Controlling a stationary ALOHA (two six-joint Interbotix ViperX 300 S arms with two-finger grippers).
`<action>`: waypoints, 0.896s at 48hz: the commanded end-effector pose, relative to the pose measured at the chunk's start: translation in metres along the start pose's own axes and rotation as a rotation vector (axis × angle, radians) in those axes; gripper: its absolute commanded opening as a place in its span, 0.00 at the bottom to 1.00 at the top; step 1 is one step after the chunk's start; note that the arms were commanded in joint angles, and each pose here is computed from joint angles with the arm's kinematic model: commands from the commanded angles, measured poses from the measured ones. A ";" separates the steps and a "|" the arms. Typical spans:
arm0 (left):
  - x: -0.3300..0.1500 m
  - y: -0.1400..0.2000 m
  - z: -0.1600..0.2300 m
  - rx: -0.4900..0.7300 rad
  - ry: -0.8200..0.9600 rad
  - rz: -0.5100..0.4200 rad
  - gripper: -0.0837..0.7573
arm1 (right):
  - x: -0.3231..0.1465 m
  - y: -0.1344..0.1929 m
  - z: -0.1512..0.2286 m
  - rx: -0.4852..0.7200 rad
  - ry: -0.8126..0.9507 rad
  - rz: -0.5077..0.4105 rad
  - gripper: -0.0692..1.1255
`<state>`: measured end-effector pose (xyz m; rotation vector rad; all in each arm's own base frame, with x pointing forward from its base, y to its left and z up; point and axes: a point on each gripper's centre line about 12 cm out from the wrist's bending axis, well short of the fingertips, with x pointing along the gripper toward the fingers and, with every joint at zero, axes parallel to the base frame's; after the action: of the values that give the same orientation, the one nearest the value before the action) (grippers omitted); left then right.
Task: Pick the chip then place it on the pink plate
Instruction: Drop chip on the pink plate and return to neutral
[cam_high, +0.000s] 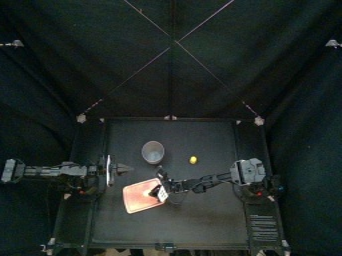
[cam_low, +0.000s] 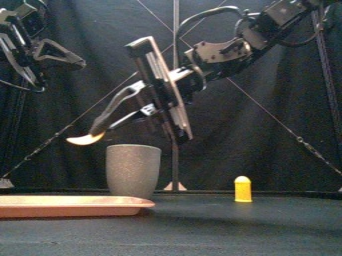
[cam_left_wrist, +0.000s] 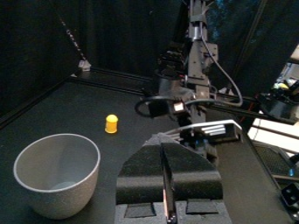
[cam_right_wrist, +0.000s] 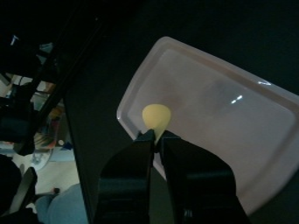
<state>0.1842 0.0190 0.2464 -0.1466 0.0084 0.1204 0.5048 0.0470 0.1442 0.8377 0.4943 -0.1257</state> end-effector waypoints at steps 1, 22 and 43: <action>0.001 -0.001 0.006 0.001 -0.015 -0.001 0.10 | 0.014 0.017 0.013 -0.010 -0.033 0.044 0.51; 0.001 -0.001 0.003 0.001 -0.007 -0.005 0.10 | 0.031 0.004 -0.003 -0.082 0.045 -0.033 0.95; 0.000 -0.001 0.000 -0.004 0.001 -0.004 0.10 | -0.032 0.038 0.033 -0.140 -0.061 0.084 0.94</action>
<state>0.1830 0.0184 0.2415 -0.1498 0.0207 0.1183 0.5050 0.0494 0.1621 0.7135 0.5041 -0.0790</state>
